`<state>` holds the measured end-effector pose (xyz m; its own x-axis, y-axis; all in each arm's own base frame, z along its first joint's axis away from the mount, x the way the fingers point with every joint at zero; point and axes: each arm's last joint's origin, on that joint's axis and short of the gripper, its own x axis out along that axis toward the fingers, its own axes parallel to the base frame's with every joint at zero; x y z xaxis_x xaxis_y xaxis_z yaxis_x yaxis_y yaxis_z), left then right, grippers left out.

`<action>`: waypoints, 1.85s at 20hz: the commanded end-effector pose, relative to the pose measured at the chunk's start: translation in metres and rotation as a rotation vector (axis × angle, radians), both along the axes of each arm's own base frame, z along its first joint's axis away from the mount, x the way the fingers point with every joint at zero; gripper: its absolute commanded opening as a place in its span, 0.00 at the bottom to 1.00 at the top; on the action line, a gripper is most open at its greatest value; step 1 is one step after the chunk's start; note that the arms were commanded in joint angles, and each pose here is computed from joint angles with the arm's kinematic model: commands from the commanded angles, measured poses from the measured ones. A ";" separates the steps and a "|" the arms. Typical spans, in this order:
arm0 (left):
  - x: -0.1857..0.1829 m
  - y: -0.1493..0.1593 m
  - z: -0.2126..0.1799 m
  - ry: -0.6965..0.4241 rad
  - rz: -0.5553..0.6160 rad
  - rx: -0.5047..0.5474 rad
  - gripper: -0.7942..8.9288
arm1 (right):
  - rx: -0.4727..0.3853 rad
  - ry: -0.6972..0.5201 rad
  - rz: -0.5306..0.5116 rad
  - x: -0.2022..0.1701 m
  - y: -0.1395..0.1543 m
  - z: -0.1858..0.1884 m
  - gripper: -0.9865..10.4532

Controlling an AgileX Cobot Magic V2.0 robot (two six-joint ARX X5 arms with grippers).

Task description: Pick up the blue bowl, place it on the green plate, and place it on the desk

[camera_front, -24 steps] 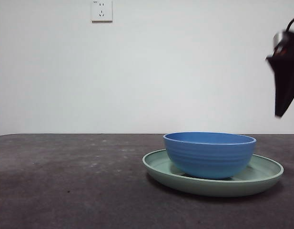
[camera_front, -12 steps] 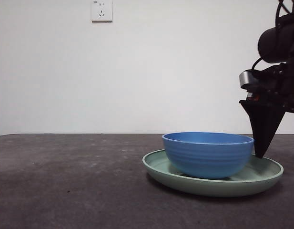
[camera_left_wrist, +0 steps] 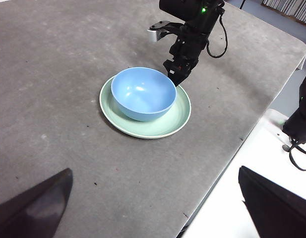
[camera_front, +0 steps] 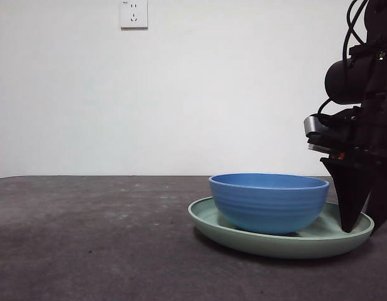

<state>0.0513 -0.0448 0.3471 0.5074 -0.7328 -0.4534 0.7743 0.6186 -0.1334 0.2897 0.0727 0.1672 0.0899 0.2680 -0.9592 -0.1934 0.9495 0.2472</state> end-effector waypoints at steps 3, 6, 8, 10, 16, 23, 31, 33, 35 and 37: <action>0.000 -0.001 0.003 -0.014 -0.016 -0.007 0.63 | -0.006 0.010 -0.026 0.005 0.002 -0.004 0.09; 0.000 -0.001 0.003 -0.013 -0.016 -0.007 0.63 | -0.005 0.022 -0.032 0.004 0.002 -0.003 0.09; 0.000 -0.001 0.003 -0.013 -0.016 -0.007 0.63 | 0.013 0.036 -0.031 0.003 0.002 0.000 0.09; 0.000 -0.001 0.003 -0.013 -0.016 -0.007 0.63 | 0.078 0.052 -0.031 0.001 0.004 0.003 0.09; 0.000 -0.001 0.003 -0.021 -0.021 -0.002 0.63 | 0.191 0.060 -0.023 -0.005 0.016 0.015 0.09; 0.000 -0.001 0.003 -0.022 -0.021 -0.002 0.63 | 0.233 0.104 0.053 -0.019 0.053 0.017 0.09; 0.000 -0.001 0.003 -0.020 -0.020 -0.002 0.63 | 0.261 0.024 0.126 -0.033 0.105 0.018 0.09; 0.000 -0.001 0.003 -0.020 -0.021 -0.002 0.63 | 0.265 0.025 0.112 -0.032 0.106 0.019 0.09; 0.000 -0.001 0.003 -0.020 -0.021 -0.002 0.63 | 0.266 0.029 0.102 -0.032 0.106 0.019 0.09; 0.000 -0.001 0.003 -0.020 -0.021 -0.002 0.63 | 0.259 0.026 0.100 -0.032 0.106 0.018 0.09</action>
